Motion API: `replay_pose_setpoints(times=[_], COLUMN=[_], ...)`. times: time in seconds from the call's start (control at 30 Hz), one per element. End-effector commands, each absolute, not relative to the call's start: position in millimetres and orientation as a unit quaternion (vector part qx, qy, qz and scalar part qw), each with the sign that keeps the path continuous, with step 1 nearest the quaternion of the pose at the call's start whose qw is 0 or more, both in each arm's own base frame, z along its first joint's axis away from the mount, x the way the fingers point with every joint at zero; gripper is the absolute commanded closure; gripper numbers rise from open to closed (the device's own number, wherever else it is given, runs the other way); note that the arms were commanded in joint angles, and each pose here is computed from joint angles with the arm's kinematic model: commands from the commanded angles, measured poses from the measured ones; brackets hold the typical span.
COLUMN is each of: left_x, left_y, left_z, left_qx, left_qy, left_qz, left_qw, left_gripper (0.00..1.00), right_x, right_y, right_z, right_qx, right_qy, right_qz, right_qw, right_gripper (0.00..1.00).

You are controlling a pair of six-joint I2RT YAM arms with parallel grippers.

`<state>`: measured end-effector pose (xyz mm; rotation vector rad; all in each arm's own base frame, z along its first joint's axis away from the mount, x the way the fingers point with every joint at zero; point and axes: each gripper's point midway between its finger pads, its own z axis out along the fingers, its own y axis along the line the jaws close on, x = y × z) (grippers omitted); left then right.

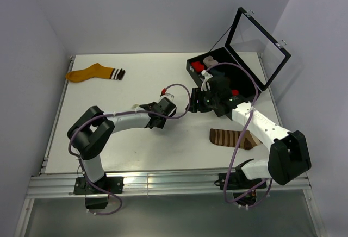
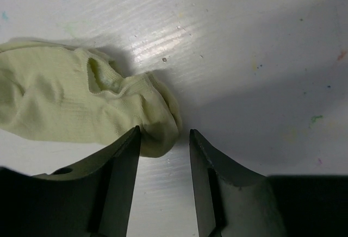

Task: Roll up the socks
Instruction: Roll the sock at the center of the board.

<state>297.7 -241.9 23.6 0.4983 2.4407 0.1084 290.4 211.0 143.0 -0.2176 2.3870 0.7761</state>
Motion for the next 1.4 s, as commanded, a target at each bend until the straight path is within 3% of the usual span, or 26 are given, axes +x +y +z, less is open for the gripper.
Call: replay_pose_setpoints(times=[0.0,0.2,0.4,0.53,0.77,1.17,1.37], left_x=[302.7,300.0,300.9,301.0,286.1,283.0,281.1], left_y=[-245.5,-239.1,-240.0,-259.0,-302.5,-293.5,-284.0], left_z=[22.9,10.7,7.8,24.4,53.8,70.1,76.2], left_qx=[0.203,0.207,0.205,0.198,0.153,0.004,-0.047], left_qy=[0.924,0.926,0.928,0.927,0.928,0.888,0.866], left_qz=[0.058,0.079,0.08,0.026,-0.171,-0.404,-0.454], left_qw=[0.32,0.305,0.301,0.317,0.294,0.219,0.205], left_gripper=[0.53,0.65,0.99,1.0,1.0,1.0,1.0], right_x=[294.5,295.4,296.1,296.3,299.9,297.8,296.4], right_y=[215.7,215.5,214.4,214.1,216.7,252.1,274.3], right_z=[146.9,145.6,144.5,145.5,149.6,128.3,108.4], right_qx=[-0.098,-0.101,-0.1,-0.095,-0.077,-0.071,-0.064], right_qy=[0.894,0.895,0.895,0.894,0.888,0.887,0.89], right_qz=[0.296,0.293,0.29,0.292,0.299,0.312,0.33], right_qw=[0.321,0.32,0.323,0.325,0.341,0.332,0.309], right_gripper=[0.44,0.44,0.44,0.44,0.45,0.45,0.5])
